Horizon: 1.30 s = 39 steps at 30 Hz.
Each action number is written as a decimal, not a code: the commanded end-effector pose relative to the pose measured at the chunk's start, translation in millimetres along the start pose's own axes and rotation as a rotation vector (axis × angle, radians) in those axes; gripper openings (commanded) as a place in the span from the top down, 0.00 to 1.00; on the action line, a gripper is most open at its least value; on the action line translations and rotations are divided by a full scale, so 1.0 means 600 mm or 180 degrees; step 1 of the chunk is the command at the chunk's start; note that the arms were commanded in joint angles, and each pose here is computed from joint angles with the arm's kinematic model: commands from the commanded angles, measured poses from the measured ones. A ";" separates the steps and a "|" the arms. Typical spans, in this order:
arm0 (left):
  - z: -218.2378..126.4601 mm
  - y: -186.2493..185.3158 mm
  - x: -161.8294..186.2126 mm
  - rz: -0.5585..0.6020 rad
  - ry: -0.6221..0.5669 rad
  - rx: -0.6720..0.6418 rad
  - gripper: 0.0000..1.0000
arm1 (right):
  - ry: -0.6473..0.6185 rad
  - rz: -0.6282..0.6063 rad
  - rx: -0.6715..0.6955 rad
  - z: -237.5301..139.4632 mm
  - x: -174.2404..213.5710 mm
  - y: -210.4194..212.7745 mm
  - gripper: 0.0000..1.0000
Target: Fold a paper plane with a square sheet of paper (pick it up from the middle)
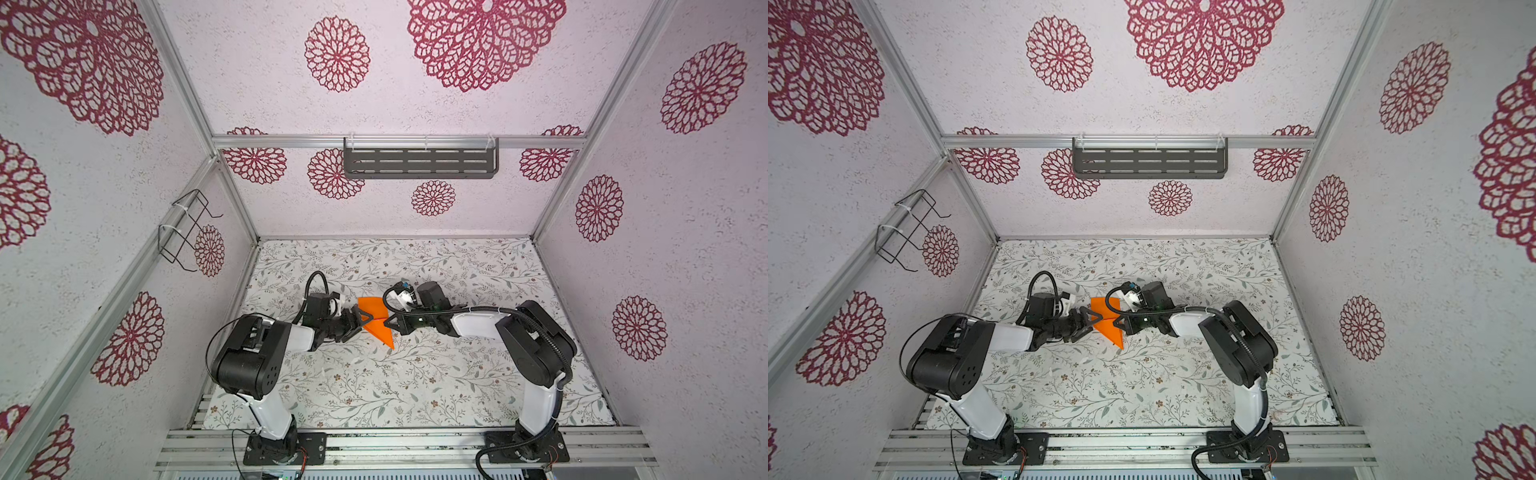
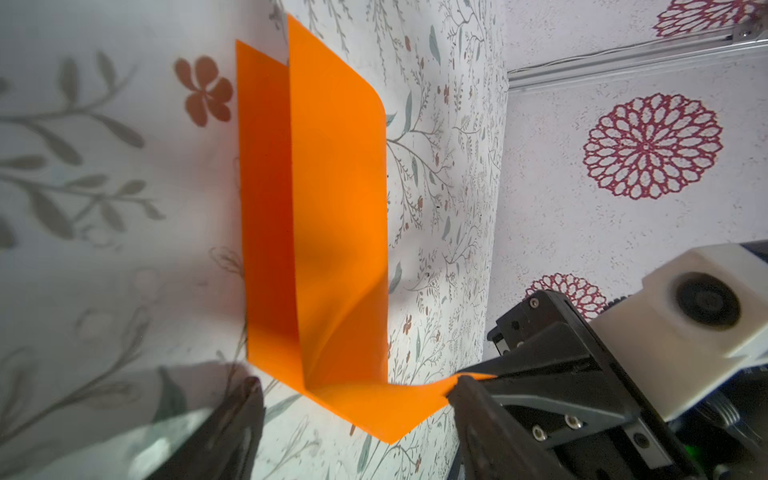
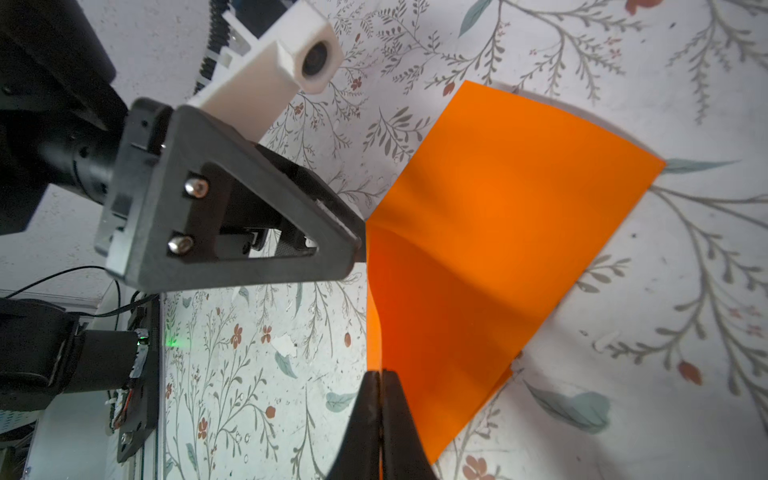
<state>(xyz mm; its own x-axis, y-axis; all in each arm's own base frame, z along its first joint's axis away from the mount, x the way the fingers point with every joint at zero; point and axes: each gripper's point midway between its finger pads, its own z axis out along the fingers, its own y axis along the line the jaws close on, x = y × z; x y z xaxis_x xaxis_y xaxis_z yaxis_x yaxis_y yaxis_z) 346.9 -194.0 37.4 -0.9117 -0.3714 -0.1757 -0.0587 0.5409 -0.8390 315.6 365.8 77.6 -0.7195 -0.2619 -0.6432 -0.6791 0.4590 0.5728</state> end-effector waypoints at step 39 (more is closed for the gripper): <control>0.037 -0.035 0.011 0.0333 0.0287 0.0149 0.82 | 0.0079 0.0345 0.0546 0.007 -0.003 -0.075 0.67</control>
<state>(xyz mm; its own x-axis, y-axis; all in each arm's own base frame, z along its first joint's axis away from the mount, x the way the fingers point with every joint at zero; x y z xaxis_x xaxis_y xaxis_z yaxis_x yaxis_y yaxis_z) 352.5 -223.3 48.4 -0.9392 -0.2691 -0.2130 0.0551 0.4943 -0.8675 341.8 346.4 41.8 -0.8109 -0.2256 -0.5399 -0.5486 0.6141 0.5674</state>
